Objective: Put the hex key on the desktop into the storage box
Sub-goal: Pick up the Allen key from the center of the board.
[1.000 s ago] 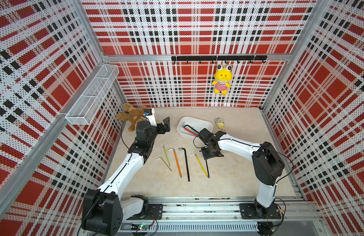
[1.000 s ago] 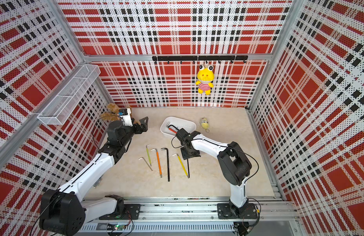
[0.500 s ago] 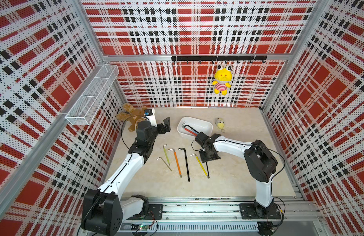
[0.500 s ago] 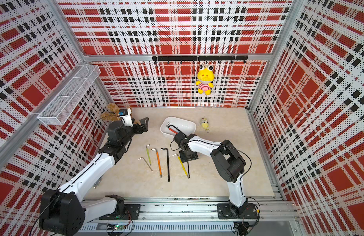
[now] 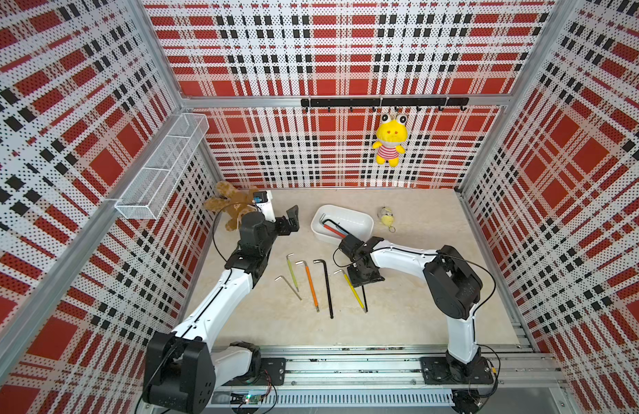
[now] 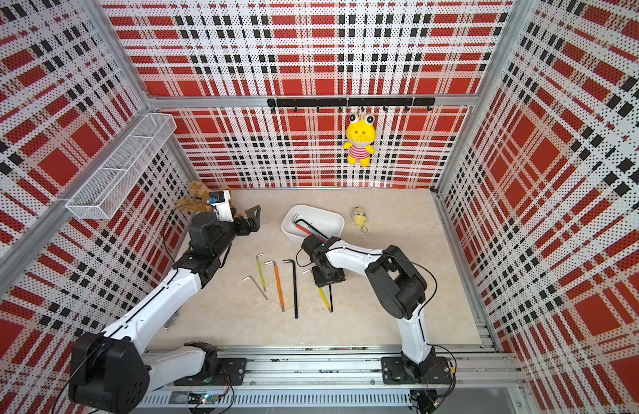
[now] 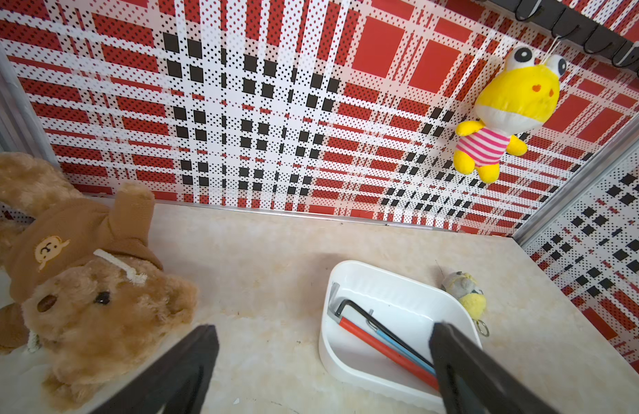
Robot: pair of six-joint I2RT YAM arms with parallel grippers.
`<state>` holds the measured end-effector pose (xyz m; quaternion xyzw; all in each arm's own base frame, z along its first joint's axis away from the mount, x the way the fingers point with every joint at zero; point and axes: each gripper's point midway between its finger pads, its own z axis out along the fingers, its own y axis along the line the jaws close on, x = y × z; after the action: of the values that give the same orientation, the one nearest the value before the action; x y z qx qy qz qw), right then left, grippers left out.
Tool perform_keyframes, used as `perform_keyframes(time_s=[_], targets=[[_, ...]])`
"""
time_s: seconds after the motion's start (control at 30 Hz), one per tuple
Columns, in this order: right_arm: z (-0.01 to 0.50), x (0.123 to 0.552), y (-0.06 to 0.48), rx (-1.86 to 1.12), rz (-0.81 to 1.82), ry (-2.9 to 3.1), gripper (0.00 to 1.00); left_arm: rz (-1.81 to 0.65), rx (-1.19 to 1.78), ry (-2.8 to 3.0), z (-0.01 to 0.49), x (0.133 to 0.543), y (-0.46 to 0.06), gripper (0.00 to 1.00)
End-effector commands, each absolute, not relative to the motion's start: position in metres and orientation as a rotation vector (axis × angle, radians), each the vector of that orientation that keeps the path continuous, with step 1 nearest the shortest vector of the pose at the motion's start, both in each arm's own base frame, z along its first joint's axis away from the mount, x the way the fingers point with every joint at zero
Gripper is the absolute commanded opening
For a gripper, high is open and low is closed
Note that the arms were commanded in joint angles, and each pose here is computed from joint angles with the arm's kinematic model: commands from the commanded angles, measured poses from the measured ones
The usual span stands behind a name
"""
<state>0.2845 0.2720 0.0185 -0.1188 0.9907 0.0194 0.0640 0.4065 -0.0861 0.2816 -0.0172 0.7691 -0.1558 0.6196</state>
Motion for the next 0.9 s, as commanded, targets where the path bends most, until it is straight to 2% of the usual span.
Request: perform_keyframes(time_s=[0.0, 0.37, 0.53, 0.87], targets=[[0.003, 0.274, 0.265, -0.323, -0.011, 3.042, 0.26, -0.361, -0.024, 1.742, 0.296, 0.407, -0.089, 0.99], [-0.003, 0.271, 0.259, -0.324, -0.049, 3.057, 0.00, -0.356, -0.026, 1.737, 0.298, 0.406, -0.088, 0.99], [0.000, 0.273, 0.259, -0.330, -0.067, 3.050, 0.00, -0.347, -0.031, 1.735, 0.298, 0.405, -0.086, 0.99], [0.041, 0.293, 0.271, -0.365, -0.011, 2.948, 0.00, -0.334, -0.041, 1.727, 0.300, 0.401, -0.083, 0.99]])
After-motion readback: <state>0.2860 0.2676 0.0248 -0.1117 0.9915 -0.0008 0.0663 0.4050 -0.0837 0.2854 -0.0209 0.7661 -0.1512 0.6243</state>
